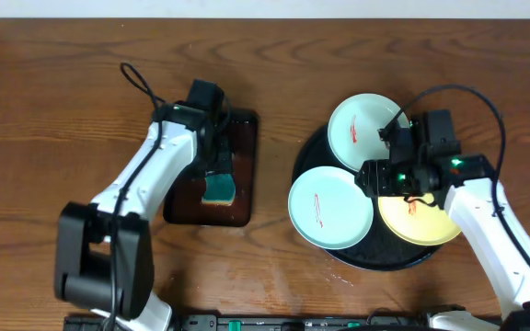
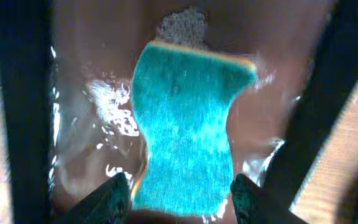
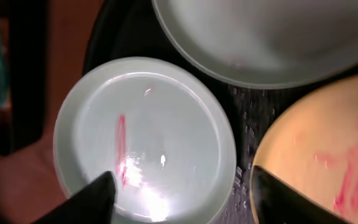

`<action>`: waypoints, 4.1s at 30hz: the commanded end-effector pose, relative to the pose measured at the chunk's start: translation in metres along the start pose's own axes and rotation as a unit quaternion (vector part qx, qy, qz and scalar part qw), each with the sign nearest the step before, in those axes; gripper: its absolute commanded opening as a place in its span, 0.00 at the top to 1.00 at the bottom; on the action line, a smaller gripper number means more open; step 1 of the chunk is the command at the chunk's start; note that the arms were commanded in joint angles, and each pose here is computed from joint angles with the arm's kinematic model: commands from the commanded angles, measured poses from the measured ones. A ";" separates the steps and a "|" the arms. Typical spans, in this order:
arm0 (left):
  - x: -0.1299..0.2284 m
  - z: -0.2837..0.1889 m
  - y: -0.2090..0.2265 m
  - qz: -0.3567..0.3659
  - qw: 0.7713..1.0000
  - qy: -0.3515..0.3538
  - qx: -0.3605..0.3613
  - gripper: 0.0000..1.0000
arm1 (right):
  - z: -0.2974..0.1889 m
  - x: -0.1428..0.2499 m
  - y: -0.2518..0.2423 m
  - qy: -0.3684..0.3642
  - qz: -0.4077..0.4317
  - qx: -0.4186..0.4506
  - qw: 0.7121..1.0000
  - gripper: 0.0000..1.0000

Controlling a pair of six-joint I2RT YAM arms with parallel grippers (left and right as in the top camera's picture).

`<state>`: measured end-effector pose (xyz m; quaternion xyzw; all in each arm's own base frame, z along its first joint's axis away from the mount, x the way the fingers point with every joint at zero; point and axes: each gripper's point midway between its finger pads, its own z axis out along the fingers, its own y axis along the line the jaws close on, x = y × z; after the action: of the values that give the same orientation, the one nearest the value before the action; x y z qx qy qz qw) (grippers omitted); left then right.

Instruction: Clean dirty plates on tray and stack at the side

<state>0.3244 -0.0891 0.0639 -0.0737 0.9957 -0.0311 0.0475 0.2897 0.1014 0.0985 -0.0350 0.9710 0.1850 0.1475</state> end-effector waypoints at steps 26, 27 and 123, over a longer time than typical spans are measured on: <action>0.005 -0.009 0.001 0.014 1.000 0.008 -0.002 0.30 | 0.084 0.008 -0.077 0.037 0.062 0.124 0.990 0.99; 0.004 -0.009 0.001 0.014 1.000 0.006 -0.001 0.30 | 0.085 0.008 -0.076 0.037 0.061 0.124 0.990 0.99; 0.093 0.079 -0.285 0.189 0.942 0.113 0.252 0.92 | 0.082 0.017 -0.083 0.057 0.034 0.144 0.987 0.99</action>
<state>0.3199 -0.3603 0.0155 0.0874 0.9703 -0.2241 0.0276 0.3142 0.0661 0.0039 0.0028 0.9917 0.0713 0.1070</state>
